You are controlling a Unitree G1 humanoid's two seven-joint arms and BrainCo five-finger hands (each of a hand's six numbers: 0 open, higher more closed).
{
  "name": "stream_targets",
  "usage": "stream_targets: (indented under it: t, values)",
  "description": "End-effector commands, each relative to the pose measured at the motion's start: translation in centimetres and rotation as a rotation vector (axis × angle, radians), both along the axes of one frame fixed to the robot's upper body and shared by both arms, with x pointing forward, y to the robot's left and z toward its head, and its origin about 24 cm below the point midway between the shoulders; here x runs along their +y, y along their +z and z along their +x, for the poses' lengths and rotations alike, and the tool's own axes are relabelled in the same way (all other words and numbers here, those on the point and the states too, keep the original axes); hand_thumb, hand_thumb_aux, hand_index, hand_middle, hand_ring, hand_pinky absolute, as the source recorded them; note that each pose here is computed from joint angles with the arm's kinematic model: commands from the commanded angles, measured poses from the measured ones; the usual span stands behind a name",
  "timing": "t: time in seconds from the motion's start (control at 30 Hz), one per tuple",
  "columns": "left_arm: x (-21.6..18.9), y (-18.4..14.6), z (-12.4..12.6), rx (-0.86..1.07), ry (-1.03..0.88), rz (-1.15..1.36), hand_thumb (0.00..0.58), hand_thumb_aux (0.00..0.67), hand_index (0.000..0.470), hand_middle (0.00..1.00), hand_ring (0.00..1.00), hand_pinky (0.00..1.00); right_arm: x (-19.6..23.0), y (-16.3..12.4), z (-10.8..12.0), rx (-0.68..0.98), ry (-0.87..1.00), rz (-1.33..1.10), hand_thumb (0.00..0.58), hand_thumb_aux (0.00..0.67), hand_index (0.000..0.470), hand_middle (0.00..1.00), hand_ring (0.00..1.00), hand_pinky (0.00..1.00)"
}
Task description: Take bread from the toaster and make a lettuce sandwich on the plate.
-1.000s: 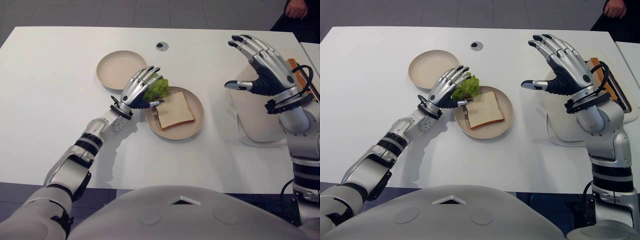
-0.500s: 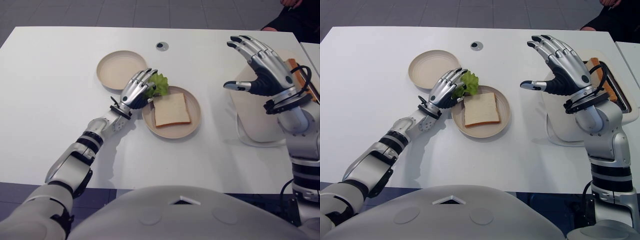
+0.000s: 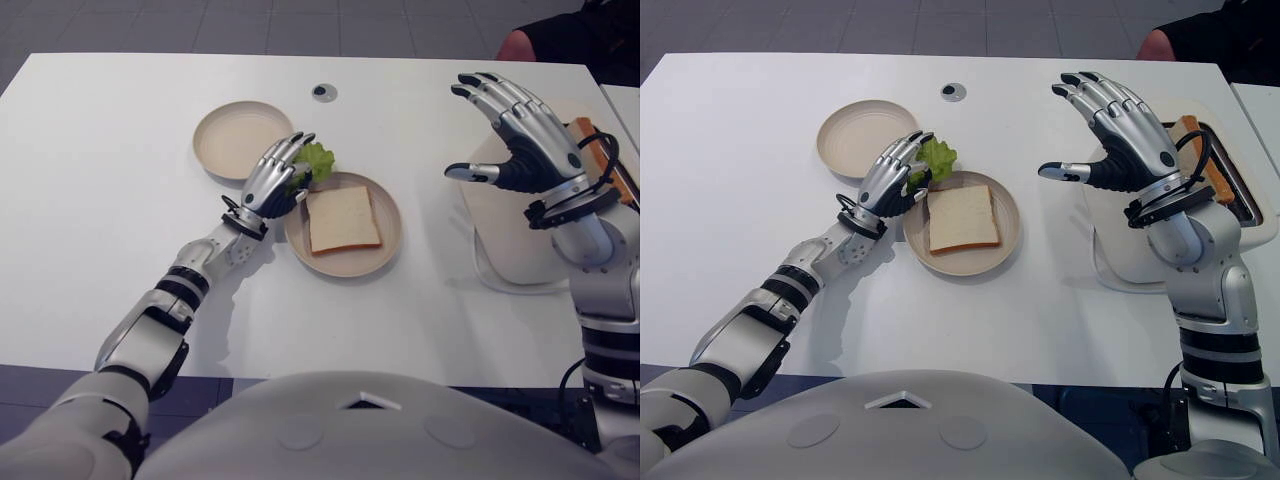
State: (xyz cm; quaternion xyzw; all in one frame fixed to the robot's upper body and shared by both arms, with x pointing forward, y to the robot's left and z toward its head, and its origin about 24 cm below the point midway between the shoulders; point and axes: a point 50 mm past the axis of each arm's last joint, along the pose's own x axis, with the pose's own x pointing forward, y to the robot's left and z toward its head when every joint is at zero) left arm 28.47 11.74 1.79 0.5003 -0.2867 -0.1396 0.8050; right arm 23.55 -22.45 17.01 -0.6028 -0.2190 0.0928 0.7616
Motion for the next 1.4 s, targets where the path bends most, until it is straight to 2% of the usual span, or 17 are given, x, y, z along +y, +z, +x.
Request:
stream_targets:
  t: [0.03,0.43,0.67,0.83,0.93,0.97,1.07,1.13,1.3,1.4]
  values:
    - [-0.2,-0.3,-0.2,0.018,-0.023,0.004,0.58,0.67,0.47,0.0,0.0,0.0,0.2,-0.2,0.1,0.004,0.007,0.013,0.0,0.0,0.0,0.0,0.0,0.0]
    - [-3.2,3.8,-2.3,-0.113,-0.166,-0.223,0.58,0.67,0.47,0.0,0.0,0.0,0.5,0.0,0.3,-0.02,0.009,0.031,0.0,0.0,0.0,0.0,0.0,0.0]
    - [-5.3,1.0,-5.1,0.038,-0.316,-0.152,0.58,0.67,0.47,0.0,0.0,0.0,0.5,0.3,0.6,-0.024,0.018,0.031,0.0,0.0,0.0,0.0,0.0,0.0]
    - [-5.6,-0.6,-5.8,0.118,-0.334,-0.092,0.58,0.67,0.47,0.0,0.0,0.0,0.7,0.5,0.8,-0.024,0.03,0.028,0.0,0.0,0.0,0.0,0.0,0.0]
    - [-5.3,-1.5,-6.0,0.154,-0.316,-0.052,0.58,0.67,0.47,0.0,0.0,0.0,0.1,1.5,0.5,-0.06,0.01,0.027,0.0,0.0,0.0,0.0,0.0,0.0]
    - [-5.2,-1.5,-6.0,0.157,-0.313,-0.049,0.0,0.0,0.0,0.0,0.0,0.0,-0.4,2.2,0.1,-0.086,-0.009,0.032,0.0,0.0,0.0,0.0,0.0,0.0]
    - [-5.1,-0.8,-6.3,0.137,-0.316,-0.069,0.0,0.0,0.0,0.0,0.0,0.0,-2.8,4.6,-1.7,-0.178,-0.108,0.066,0.0,0.0,0.0,0.0,0.0,0.0]
    - [-5.0,-0.1,-6.4,0.105,-0.297,-0.087,0.0,0.0,0.0,0.0,0.0,0.0,-5.0,5.1,-3.5,-0.195,-0.216,0.08,0.0,0.0,0.0,0.0,0.0,0.0]
    - [-4.1,1.8,-6.4,0.023,-0.225,-0.127,0.0,0.0,0.0,0.0,0.0,0.0,-9.9,2.7,-7.8,-0.077,-0.476,0.074,0.0,0.0,0.0,0.0,0.0,0.0]
    - [-3.5,2.9,-6.5,-0.026,-0.184,-0.149,0.0,0.0,0.0,0.0,0.0,0.0,-11.8,1.0,-9.4,-0.006,-0.586,0.053,0.0,0.0,0.0,0.0,0.0,0.0]
